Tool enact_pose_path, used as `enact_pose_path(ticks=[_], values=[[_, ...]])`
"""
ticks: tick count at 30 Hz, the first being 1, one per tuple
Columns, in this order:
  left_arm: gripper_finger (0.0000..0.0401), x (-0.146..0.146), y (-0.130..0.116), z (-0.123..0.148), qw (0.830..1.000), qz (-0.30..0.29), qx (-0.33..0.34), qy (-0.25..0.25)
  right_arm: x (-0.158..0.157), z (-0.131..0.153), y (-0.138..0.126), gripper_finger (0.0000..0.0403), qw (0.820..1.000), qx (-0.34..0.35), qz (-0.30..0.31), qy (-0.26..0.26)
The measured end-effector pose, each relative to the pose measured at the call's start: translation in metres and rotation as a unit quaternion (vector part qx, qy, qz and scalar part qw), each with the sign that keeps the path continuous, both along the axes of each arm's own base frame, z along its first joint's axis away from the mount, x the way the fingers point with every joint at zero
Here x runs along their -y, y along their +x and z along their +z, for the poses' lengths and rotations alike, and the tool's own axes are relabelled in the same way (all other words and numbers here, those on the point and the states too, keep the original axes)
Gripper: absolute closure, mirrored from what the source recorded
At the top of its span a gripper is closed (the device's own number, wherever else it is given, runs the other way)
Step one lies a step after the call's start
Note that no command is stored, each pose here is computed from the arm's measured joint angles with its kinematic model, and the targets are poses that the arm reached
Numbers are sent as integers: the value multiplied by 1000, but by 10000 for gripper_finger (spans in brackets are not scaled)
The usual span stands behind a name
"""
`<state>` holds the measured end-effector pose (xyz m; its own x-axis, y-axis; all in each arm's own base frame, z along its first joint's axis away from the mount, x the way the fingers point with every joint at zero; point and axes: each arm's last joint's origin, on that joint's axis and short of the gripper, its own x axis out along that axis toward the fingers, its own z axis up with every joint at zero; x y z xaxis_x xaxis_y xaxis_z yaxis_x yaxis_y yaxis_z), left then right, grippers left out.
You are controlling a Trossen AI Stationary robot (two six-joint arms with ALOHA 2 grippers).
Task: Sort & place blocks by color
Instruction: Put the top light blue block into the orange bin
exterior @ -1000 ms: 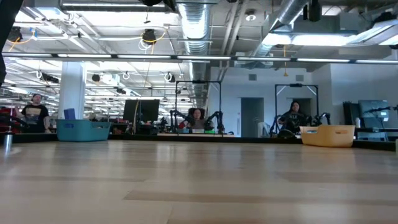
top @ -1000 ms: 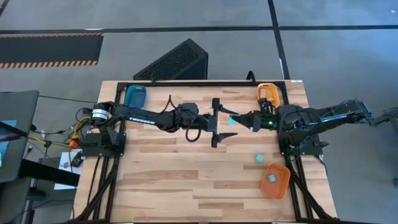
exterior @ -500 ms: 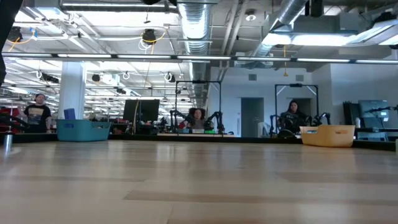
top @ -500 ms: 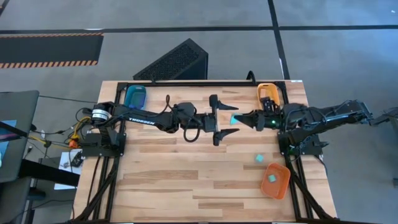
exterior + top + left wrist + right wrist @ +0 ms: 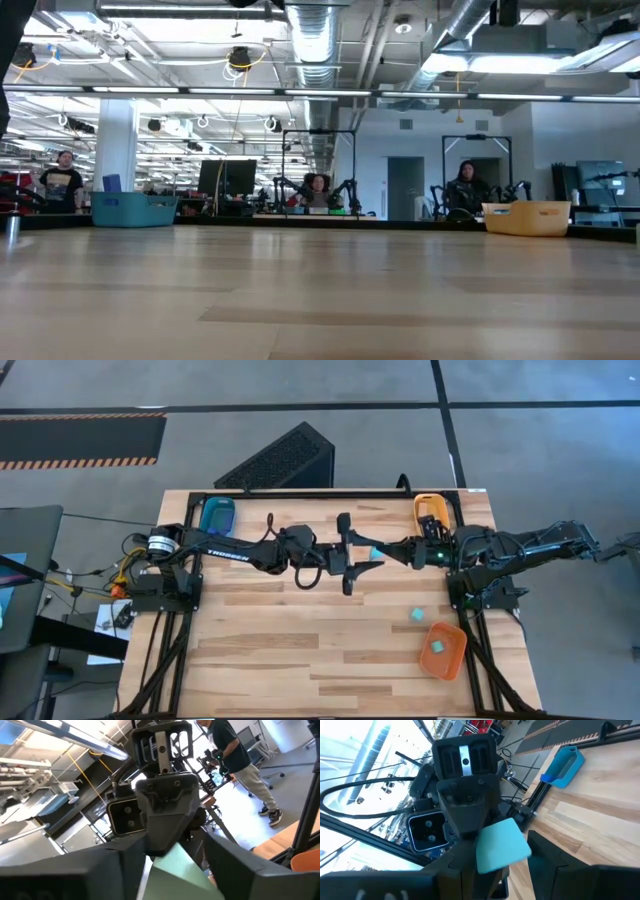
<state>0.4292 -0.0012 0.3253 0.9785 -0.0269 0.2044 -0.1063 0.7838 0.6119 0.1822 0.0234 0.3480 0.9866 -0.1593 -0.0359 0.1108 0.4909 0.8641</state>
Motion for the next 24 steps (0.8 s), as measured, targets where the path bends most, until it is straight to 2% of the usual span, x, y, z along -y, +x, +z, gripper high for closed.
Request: enact_pose_path(ticks=[5,8,12,18,24], values=[[286,-1,0,0,1000,3,2,-1,0,-1,0,253,1000,-2,0,-1],[312,-1,0,1,1000,3,3,-2,0,-1,0,253,1000,-4,0,-2],[312,-1,0,1,1000,1,3,-11,0,-1,0,255,1000,-4,0,-2],[283,-2,1,-2,1000,8,-14,-8,0,-2,0,244,1000,-7,0,-2],[298,-2,0,-3,1000,12,-17,-8,0,-2,0,254,1000,-6,-1,-1]])
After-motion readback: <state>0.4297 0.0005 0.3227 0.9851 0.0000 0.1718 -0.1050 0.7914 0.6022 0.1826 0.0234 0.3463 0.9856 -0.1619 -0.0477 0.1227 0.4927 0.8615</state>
